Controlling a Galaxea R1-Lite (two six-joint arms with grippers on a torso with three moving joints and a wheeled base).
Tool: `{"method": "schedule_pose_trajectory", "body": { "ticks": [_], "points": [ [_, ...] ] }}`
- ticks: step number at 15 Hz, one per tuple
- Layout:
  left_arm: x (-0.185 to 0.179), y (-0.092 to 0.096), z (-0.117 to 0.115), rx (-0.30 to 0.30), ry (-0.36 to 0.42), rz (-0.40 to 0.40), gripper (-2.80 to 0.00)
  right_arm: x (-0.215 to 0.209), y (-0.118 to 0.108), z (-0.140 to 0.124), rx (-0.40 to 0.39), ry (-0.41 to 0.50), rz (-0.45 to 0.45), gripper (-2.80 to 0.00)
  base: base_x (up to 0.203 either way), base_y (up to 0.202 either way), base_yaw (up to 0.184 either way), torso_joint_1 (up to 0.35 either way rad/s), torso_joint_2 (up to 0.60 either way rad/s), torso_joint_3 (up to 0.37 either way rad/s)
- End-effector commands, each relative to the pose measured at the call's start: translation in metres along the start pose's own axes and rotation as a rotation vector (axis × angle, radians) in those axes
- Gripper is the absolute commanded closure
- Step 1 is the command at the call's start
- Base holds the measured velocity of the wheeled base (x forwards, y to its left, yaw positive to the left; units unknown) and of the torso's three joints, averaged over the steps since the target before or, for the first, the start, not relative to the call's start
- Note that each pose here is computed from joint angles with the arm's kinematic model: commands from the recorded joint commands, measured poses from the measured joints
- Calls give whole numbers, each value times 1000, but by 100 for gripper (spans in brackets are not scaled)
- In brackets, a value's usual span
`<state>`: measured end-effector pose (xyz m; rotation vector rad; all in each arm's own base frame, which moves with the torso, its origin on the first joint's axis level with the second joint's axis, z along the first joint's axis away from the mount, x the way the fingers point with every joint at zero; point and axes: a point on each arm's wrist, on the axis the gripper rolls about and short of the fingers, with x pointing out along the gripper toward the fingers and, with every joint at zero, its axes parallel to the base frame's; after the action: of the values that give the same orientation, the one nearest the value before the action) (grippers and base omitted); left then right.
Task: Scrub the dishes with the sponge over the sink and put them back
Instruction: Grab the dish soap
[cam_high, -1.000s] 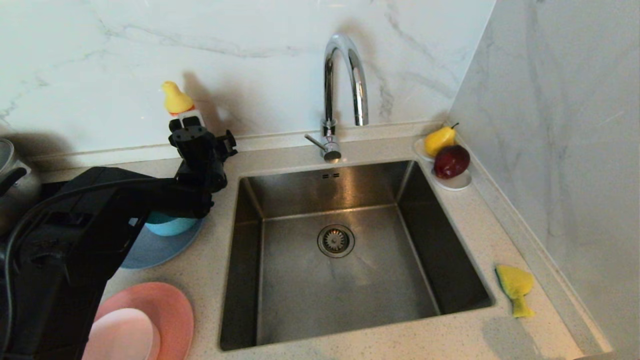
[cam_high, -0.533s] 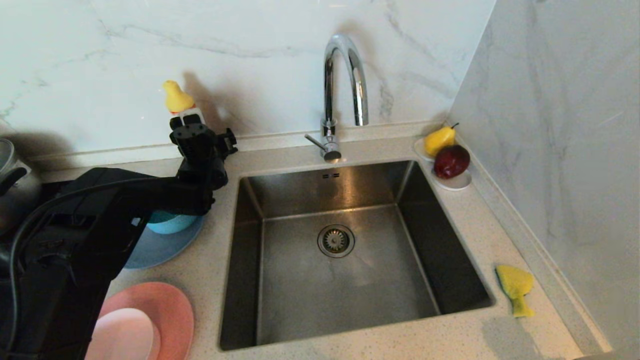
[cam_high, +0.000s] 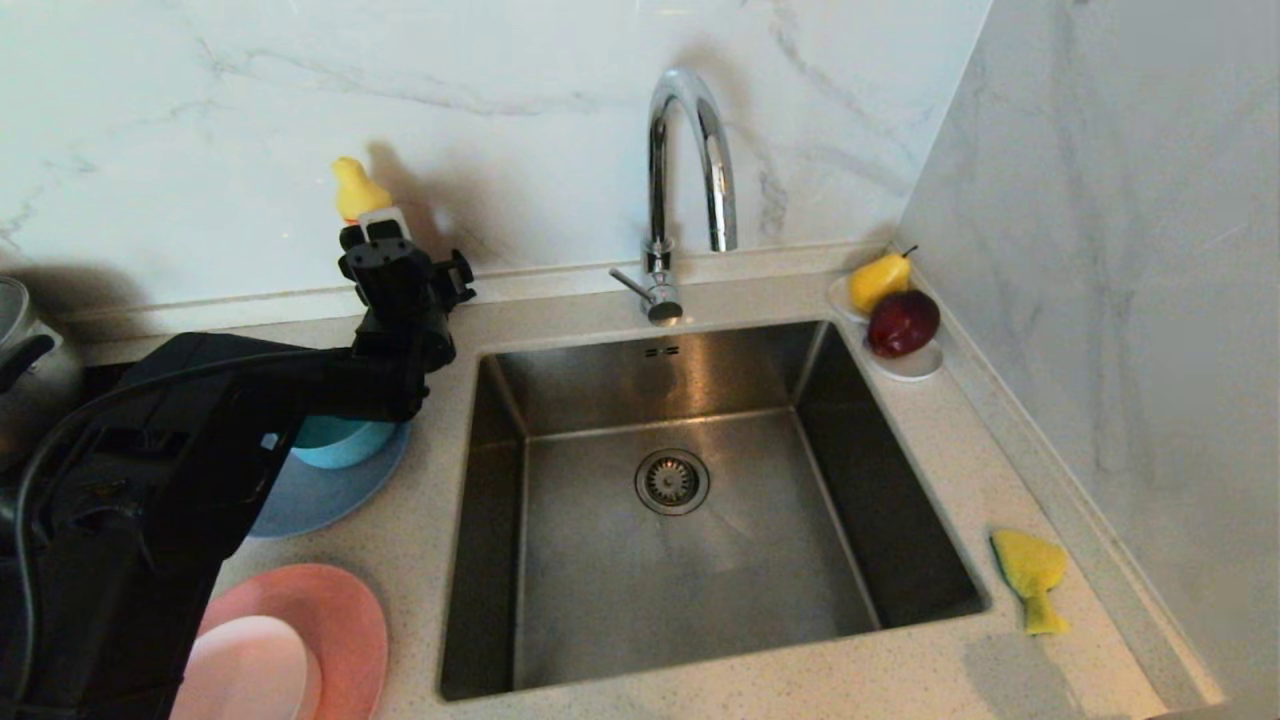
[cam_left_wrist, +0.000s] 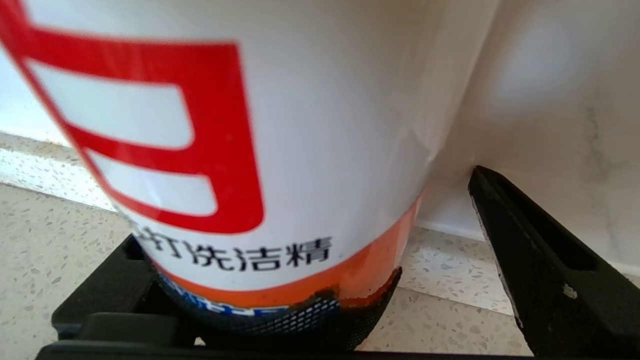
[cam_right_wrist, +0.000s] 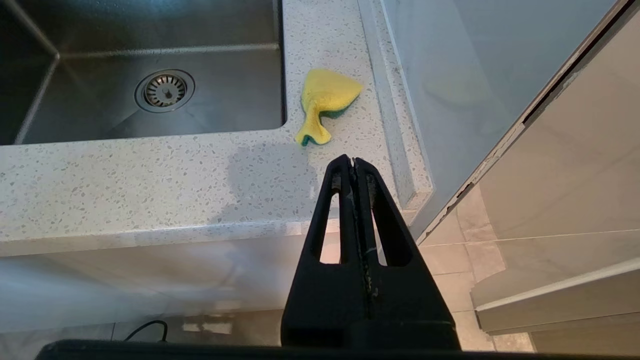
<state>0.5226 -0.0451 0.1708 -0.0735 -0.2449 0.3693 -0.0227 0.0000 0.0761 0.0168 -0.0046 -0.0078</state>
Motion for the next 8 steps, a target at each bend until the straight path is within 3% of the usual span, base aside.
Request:
{"method": "schedule_pose_trajectory", "body": {
  "ticks": [1,8],
  "points": [
    [0,0,5,-7,-13,1,-280,0,0,0,0,0,0,0,0,0,0,0,0,0],
    [0,0,1,-2,-4,-5,-280,0,0,0,0,0,0,0,0,0,0,0,0,0]
  ]
}}
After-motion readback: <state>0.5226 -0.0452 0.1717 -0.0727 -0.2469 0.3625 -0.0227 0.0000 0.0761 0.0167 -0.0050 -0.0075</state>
